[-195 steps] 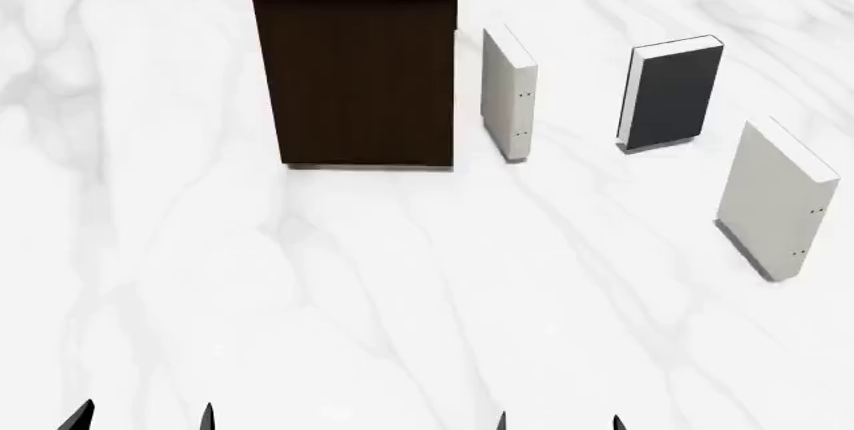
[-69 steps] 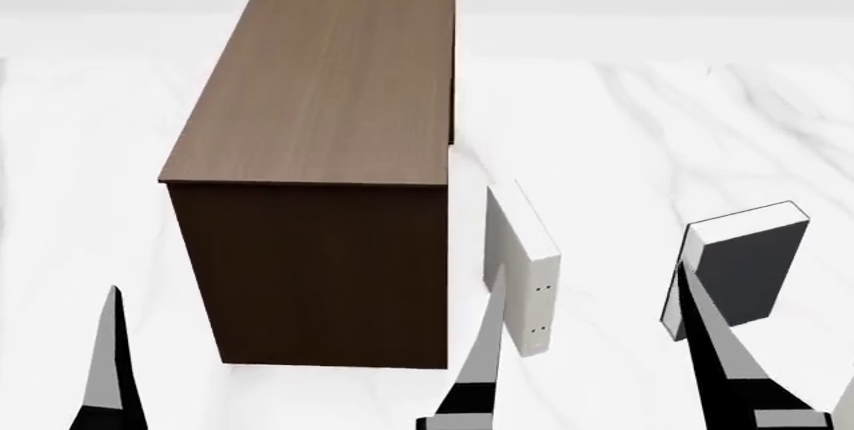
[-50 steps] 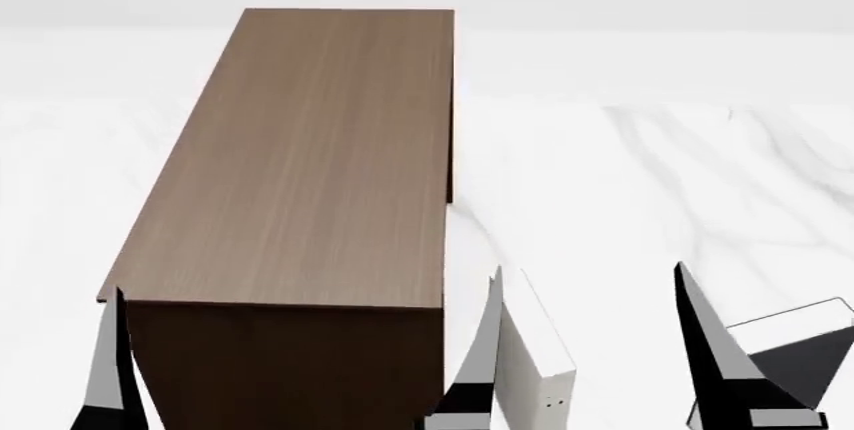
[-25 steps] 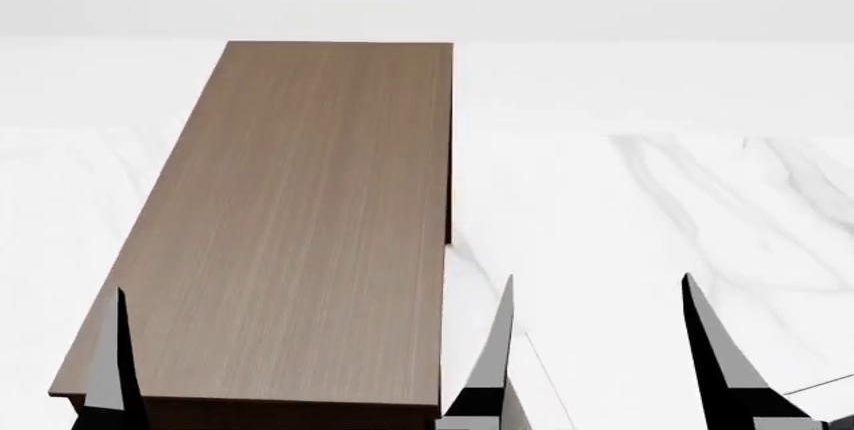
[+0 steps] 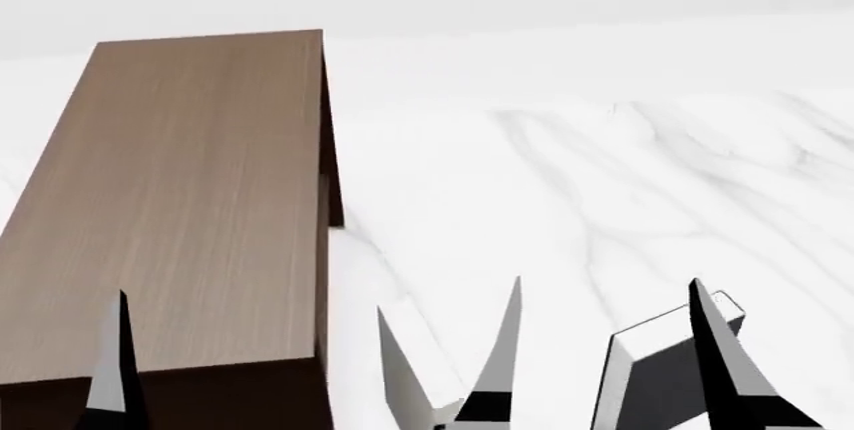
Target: Pick up the book in the middle and place it on the cabinet shelf.
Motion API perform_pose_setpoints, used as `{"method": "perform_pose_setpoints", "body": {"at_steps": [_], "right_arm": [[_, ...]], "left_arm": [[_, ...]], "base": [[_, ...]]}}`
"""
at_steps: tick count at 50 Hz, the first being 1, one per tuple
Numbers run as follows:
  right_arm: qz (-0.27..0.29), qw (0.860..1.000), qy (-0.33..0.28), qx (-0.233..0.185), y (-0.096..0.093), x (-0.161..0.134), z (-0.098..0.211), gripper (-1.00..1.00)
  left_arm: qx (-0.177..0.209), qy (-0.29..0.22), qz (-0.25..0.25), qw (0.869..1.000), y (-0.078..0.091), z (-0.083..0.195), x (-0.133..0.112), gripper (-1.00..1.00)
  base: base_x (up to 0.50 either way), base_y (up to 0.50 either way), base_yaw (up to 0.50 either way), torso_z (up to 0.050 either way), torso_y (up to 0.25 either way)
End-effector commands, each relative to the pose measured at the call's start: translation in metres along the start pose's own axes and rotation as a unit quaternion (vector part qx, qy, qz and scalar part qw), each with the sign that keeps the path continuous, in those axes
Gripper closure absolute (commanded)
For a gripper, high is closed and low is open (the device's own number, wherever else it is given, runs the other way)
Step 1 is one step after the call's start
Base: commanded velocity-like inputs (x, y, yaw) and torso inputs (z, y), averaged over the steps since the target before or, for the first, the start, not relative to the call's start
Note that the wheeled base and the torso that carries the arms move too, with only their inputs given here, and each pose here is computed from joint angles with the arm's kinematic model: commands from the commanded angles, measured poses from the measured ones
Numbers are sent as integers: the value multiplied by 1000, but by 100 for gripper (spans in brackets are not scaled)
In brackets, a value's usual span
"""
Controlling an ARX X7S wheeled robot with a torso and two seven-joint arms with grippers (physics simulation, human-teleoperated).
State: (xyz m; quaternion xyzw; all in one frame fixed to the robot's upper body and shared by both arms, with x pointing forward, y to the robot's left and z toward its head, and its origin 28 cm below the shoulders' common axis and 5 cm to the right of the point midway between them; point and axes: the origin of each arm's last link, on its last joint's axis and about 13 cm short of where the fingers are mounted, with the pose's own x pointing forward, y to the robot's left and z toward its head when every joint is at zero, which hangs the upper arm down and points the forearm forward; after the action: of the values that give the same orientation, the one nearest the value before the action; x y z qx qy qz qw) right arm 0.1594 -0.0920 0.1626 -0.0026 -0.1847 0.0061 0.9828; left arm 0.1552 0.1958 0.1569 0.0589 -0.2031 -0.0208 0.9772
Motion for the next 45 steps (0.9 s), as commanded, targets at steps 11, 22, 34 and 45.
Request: {"method": "perform_pose_setpoints", "body": {"at_steps": [11,22,34,45], "right_arm": [[-9,1000,18,-23,1,2,-4,-100],[-7,999,24,-33,2,2,-5,-100],[-7,999,24,-33,2,2,-5,-100],[-6,999,24,-33,2,2,-5,-100]], "left_arm": [[-6,-3,2,1000,1,0,0,-100],[-9,3,3,1000,1,2,0,-100],[-9,4,3,1000,1,1,0,-100],[-12,4,4,1000,1,1,0,-100]], "base": [[-78,13,-430,0,0],[0,0,0,47,0],[0,0,0,50,0],[0,0,0,50,0]]}}
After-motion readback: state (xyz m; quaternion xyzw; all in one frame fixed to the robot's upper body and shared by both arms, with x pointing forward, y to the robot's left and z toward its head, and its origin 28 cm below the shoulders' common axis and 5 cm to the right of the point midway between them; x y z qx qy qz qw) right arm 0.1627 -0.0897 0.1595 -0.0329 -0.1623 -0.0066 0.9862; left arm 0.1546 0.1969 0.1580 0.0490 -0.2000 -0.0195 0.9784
